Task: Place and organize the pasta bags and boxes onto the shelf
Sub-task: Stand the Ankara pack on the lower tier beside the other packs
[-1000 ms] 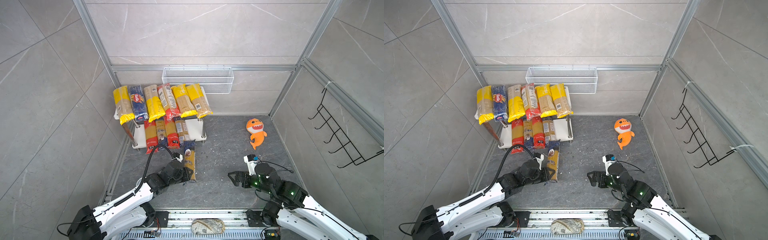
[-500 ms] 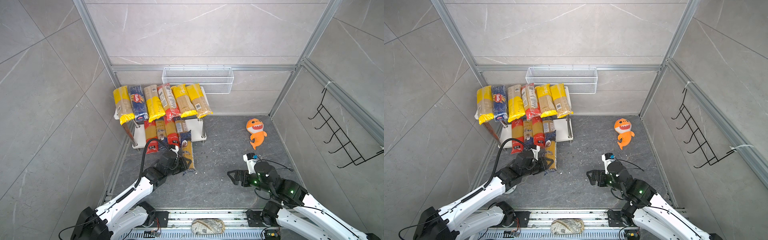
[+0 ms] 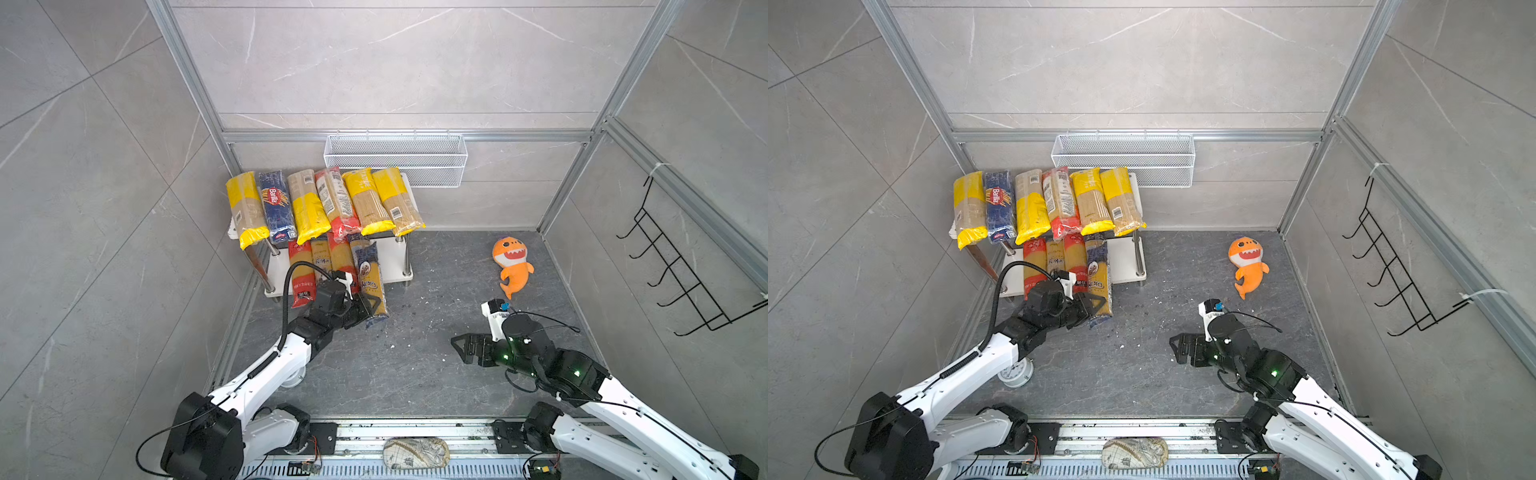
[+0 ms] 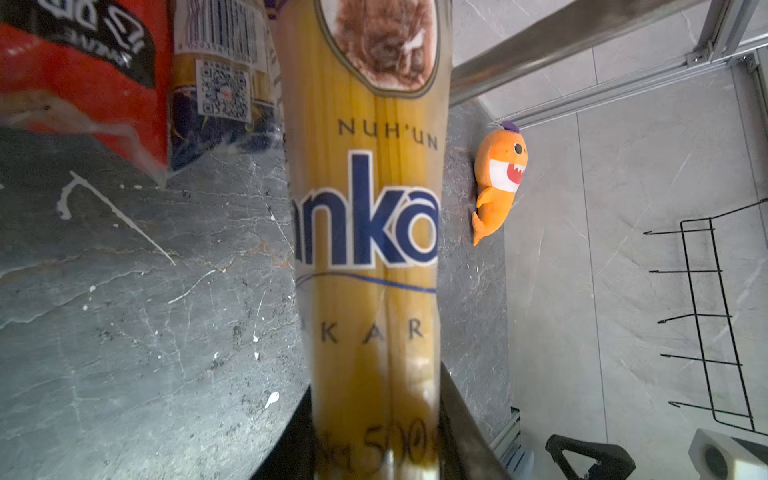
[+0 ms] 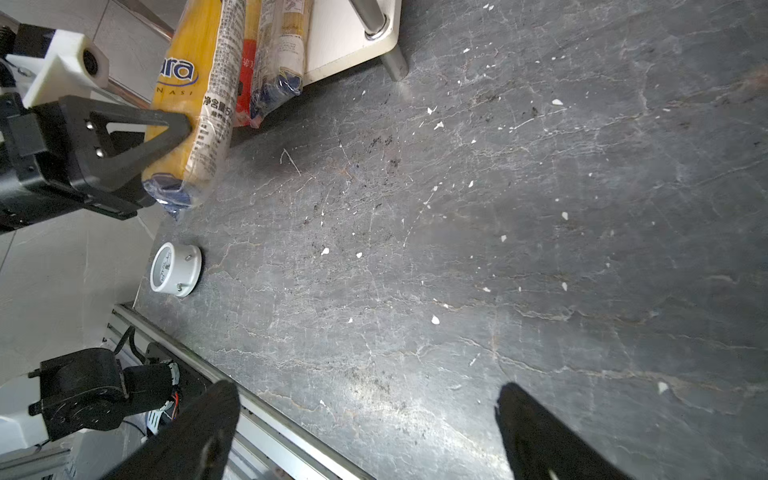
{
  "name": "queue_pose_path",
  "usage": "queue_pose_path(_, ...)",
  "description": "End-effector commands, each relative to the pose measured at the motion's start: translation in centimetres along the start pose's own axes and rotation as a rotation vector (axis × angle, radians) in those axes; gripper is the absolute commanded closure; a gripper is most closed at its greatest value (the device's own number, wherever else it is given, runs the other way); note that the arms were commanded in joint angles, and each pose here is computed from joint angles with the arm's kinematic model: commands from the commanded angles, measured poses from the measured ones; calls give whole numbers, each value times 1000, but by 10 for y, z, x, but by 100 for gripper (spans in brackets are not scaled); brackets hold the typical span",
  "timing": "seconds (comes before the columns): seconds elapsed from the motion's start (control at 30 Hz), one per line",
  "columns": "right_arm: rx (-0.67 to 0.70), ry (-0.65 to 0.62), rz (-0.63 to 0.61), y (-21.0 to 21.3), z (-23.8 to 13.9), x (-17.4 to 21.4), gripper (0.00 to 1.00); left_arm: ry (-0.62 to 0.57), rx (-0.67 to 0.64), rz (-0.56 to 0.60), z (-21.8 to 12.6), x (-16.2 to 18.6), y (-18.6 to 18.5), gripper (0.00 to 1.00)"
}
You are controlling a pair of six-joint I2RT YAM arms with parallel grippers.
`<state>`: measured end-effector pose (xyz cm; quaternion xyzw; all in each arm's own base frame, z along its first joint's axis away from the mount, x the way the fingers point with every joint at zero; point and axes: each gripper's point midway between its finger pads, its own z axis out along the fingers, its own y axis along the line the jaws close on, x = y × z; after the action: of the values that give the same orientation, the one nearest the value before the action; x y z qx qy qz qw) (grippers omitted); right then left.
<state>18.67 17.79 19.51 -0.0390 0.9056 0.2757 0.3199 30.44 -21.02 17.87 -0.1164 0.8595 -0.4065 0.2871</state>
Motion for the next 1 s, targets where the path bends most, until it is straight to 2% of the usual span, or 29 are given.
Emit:
queue_pose_path(0.0, -18, -25, -23, 11, -3, -14, 0, -169, 289, 124, -19, -60, -84, 100)
queue_pose_path(0.43, 67, -39, -73, 10, -5, -33, 0, -206, 359, 77, 14, -117, -84, 100)
queue_pose_path(0.97, 138, -62, -92, 0, -10, -44, 0, -159, 373, 30, 77, -146, -71, 100)
